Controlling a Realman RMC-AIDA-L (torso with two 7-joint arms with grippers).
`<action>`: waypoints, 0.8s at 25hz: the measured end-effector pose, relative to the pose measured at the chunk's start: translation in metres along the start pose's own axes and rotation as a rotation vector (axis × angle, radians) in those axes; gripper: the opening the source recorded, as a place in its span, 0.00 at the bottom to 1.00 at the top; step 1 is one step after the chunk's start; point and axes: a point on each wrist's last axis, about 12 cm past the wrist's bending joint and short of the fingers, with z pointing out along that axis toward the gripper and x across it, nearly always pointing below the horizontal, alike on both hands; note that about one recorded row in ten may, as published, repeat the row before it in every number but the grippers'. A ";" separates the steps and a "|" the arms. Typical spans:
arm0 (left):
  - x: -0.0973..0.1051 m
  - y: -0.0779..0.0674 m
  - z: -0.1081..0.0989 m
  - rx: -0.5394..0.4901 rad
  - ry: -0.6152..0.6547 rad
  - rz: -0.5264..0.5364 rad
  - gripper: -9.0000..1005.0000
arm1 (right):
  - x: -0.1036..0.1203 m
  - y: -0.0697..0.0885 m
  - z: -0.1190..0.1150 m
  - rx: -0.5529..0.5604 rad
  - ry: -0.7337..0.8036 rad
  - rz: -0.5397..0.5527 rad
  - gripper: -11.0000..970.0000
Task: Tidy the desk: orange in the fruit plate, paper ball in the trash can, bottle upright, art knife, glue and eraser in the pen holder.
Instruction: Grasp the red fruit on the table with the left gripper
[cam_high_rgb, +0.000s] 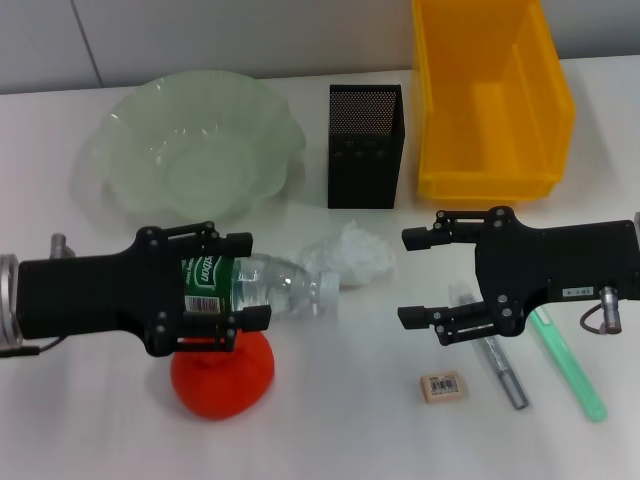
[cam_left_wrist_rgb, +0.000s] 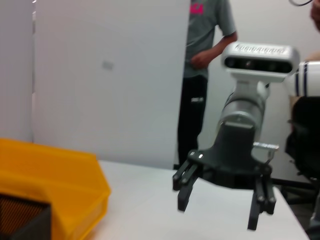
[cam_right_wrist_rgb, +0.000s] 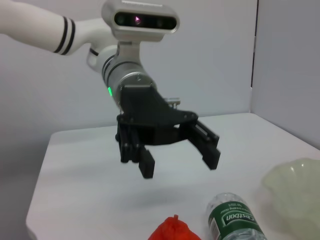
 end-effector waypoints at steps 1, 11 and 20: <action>0.008 -0.002 -0.001 -0.031 0.011 -0.010 0.81 | 0.001 -0.001 0.001 0.002 0.001 0.003 0.84; 0.038 -0.010 -0.003 -0.080 0.119 -0.095 0.80 | 0.004 -0.001 0.003 0.004 -0.001 0.023 0.84; 0.054 -0.012 -0.007 -0.135 0.178 -0.130 0.80 | 0.006 -0.001 0.005 0.002 -0.002 0.034 0.84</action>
